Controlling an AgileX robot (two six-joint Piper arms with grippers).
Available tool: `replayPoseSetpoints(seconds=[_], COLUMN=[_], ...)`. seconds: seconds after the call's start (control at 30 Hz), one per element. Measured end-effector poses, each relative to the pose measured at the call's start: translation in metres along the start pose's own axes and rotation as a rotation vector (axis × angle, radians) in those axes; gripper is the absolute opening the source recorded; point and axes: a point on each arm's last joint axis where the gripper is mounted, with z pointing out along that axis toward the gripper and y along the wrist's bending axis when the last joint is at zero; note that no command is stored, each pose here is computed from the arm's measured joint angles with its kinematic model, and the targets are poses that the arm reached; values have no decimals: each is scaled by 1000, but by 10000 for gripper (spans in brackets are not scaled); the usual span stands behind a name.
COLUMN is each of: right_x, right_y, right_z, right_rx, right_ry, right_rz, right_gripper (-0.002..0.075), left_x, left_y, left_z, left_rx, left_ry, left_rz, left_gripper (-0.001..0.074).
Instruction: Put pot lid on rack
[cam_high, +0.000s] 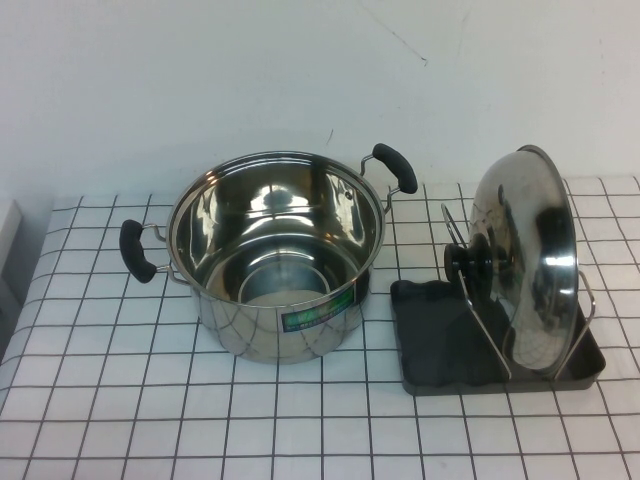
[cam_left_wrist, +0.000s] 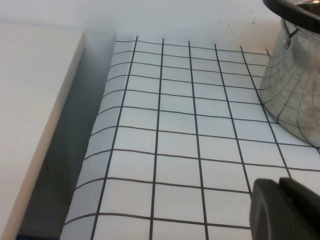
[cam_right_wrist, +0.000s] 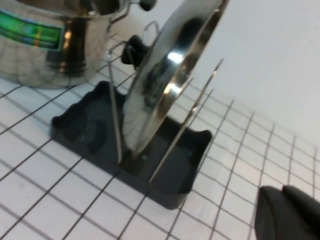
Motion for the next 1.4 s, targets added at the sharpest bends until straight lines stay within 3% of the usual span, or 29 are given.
replayPoseSetpoints(seconds=[0.17, 0.33, 0.5, 0.87, 1.4], right_x=[26, 67, 87, 87, 87], right_y=[-9, -7, 0, 0, 0], right_z=[12, 23, 29, 30, 30], right_rx=[186, 296, 291, 293, 299], right_ry=[5, 102, 115, 104, 89], right_rz=[103, 236, 266, 230, 328], right_gripper=[-1, -1, -1, -2, -2], left_x=[0, 0, 0, 0, 0], left_y=[0, 0, 0, 0, 0], left_z=[0, 0, 0, 0, 0], left_rx=[1, 1, 1, 1, 1], left_ry=[0, 0, 0, 0, 0], left_rz=[-2, -2, -2, -2, -2], left_gripper=[-1, -2, -2, -2, -2])
